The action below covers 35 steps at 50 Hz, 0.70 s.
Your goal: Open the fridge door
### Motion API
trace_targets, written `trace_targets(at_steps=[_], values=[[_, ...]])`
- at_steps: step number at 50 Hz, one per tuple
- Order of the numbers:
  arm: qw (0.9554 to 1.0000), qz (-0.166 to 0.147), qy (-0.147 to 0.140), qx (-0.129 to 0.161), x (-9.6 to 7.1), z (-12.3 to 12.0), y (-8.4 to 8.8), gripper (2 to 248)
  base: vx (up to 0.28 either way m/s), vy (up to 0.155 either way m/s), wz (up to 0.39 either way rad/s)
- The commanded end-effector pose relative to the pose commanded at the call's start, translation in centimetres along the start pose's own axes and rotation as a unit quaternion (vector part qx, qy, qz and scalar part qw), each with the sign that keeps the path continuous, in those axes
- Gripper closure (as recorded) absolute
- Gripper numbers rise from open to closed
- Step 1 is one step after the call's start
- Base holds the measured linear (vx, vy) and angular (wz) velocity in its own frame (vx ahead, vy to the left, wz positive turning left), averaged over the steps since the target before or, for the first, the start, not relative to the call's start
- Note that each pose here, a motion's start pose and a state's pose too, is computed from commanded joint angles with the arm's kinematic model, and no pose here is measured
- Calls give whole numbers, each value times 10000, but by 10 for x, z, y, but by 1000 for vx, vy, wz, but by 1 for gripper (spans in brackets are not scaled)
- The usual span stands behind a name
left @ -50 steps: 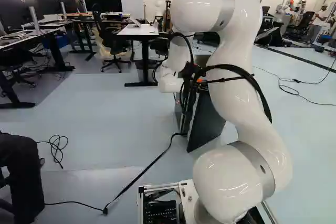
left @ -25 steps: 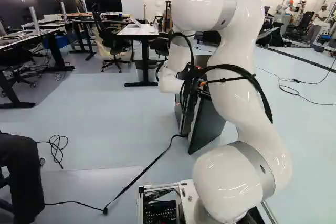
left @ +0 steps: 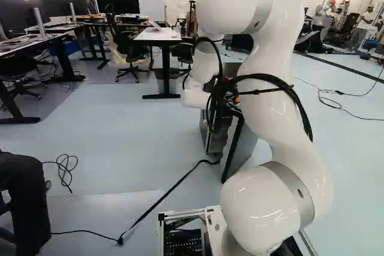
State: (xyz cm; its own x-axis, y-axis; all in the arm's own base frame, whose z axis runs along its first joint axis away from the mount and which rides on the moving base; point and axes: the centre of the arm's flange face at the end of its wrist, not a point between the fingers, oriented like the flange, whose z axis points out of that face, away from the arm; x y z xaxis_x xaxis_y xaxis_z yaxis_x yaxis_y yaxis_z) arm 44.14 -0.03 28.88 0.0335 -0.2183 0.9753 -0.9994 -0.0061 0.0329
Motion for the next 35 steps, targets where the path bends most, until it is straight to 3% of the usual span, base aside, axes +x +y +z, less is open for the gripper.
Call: trace_targets(at_steps=[9, 19, 35], values=[[9995, 39, 100, -283, 2, 0, 5, 3, 0, 0, 0], [9991, 66, 105, -398, 2, 0, 6, 3, 0, 0, 0], [9985, 266, 61, -484, 7, 5, -16, 3, 0, 0, 0]])
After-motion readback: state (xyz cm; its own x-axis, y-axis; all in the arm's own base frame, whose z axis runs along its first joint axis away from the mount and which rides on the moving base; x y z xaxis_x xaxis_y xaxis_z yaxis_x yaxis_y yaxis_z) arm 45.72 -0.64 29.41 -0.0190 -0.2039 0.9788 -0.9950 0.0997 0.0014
